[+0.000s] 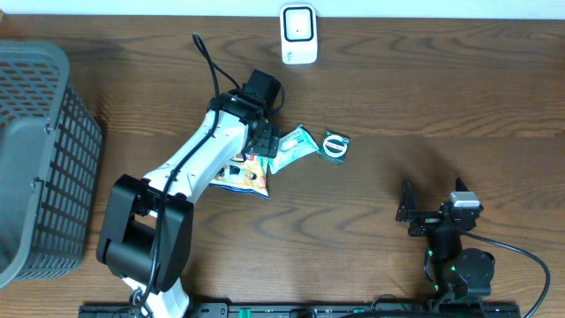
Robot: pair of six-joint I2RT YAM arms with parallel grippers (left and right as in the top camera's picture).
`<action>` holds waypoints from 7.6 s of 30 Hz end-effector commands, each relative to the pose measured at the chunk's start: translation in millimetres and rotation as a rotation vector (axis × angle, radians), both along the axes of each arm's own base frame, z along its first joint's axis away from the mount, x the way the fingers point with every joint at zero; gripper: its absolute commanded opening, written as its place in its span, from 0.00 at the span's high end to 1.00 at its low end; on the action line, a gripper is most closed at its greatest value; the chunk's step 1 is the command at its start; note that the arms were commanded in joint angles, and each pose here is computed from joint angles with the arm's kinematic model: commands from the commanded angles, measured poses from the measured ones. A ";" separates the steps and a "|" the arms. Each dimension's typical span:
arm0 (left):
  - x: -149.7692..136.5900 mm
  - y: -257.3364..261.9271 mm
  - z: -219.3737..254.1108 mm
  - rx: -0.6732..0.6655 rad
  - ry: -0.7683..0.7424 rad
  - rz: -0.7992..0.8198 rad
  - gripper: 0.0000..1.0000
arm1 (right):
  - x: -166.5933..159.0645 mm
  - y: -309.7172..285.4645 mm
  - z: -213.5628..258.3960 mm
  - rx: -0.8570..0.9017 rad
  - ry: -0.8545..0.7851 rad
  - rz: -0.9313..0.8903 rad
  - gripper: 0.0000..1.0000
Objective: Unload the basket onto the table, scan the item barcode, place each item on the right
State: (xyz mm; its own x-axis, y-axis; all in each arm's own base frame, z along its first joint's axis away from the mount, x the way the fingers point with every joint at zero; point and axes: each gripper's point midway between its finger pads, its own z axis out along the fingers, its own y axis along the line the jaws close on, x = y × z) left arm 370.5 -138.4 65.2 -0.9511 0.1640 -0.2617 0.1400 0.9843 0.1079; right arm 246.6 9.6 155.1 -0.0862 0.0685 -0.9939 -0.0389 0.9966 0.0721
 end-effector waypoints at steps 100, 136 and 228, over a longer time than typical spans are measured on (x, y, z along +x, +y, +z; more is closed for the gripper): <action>-45.3 63.6 144.2 -0.383 -0.029 0.075 0.06 | 109.6 129.0 -81.9 0.509 1.041 0.066 0.37; -42.5 63.4 140.2 -0.382 -0.022 0.076 0.06 | 136.8 170.5 -104.3 0.324 1.060 0.540 0.49; -42.5 63.4 140.2 -0.382 -0.022 0.076 0.06 | 131.8 179.6 -15.1 0.489 1.104 0.967 0.64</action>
